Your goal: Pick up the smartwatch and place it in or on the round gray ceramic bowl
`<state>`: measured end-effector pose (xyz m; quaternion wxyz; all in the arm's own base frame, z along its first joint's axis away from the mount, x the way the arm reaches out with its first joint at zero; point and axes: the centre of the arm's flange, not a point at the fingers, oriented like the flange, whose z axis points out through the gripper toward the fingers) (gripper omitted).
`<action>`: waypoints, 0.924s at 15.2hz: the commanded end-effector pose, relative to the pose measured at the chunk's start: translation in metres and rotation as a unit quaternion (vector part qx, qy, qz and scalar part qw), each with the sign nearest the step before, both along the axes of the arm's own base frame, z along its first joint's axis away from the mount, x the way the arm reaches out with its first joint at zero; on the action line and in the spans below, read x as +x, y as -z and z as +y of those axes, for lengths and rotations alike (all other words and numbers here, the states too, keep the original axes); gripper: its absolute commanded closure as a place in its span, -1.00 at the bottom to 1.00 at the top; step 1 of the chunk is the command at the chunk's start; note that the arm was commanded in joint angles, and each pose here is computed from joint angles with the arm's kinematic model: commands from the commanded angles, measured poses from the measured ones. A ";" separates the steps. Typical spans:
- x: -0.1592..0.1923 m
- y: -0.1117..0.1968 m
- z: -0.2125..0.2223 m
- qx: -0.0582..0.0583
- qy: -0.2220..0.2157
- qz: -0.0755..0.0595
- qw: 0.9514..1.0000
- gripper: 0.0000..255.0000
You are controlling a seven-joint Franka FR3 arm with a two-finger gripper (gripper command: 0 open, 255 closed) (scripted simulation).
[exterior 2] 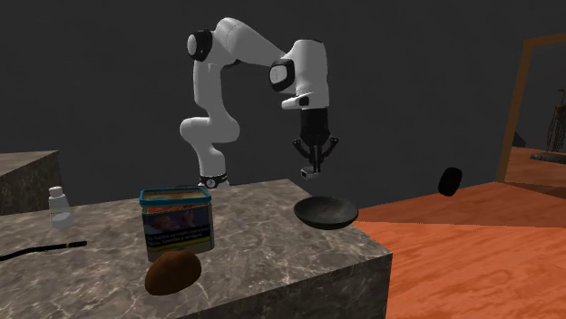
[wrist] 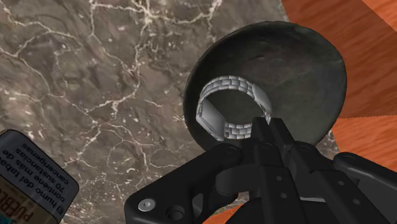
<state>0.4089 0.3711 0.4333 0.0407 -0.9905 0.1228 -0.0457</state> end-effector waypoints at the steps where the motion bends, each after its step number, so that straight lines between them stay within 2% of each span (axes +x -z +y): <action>1: 0.023 -0.002 0.018 0.000 0.001 -0.002 1.000 1.00; 14: 0.029 0.061 0.023 0.000 0.001 -0.002 1.000 1.00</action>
